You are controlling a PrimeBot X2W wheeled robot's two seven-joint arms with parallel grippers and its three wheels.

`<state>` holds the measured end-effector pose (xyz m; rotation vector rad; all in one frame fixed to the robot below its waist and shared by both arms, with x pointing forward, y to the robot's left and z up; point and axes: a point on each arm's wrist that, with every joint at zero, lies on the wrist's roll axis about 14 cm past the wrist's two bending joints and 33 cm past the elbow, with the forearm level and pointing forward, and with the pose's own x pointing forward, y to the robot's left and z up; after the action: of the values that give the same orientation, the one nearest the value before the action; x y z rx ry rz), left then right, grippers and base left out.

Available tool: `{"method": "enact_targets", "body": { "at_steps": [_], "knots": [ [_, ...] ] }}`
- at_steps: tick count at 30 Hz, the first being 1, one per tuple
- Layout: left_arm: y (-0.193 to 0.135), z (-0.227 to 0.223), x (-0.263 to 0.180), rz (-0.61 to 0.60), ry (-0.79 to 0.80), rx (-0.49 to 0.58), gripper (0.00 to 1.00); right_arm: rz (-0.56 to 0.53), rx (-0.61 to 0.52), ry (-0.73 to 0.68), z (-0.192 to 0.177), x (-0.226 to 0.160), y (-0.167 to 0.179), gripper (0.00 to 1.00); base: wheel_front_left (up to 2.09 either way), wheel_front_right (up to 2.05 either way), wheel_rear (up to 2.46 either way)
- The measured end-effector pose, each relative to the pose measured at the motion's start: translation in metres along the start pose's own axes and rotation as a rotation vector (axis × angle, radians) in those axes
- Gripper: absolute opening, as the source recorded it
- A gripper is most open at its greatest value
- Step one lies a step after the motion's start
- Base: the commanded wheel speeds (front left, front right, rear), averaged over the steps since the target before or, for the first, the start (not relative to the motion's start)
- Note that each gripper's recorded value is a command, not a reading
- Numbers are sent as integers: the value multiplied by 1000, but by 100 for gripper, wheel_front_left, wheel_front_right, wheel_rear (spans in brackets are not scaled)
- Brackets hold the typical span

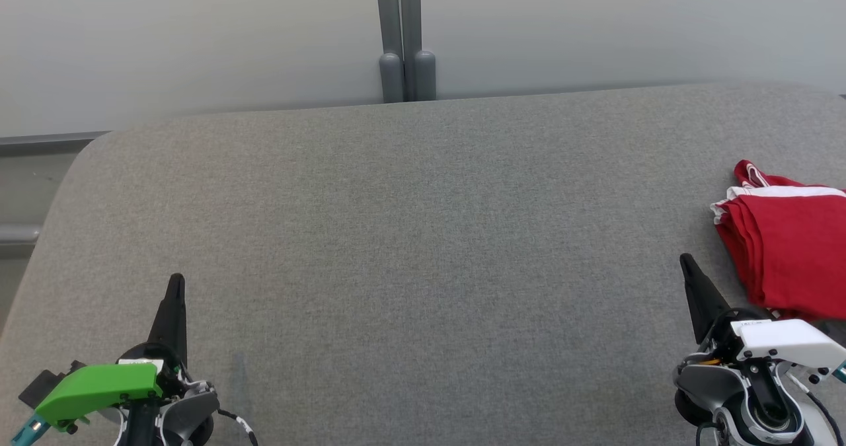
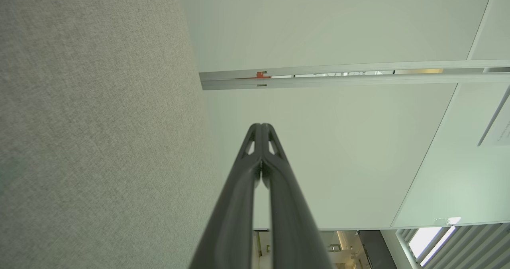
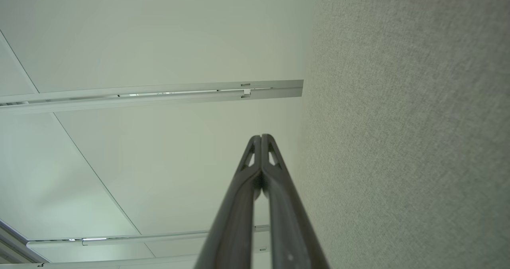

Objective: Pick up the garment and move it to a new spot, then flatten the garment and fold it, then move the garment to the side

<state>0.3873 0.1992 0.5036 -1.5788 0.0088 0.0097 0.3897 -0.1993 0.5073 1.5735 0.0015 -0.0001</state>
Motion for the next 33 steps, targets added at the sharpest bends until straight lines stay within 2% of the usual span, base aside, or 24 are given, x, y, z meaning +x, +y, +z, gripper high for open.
{"method": "enact_targets", "body": {
  "at_steps": [33],
  "knots": [
    [0,0,0,0,0,0,0,0,0,0,0,0,0,0,0,0,0]
  ]
}}
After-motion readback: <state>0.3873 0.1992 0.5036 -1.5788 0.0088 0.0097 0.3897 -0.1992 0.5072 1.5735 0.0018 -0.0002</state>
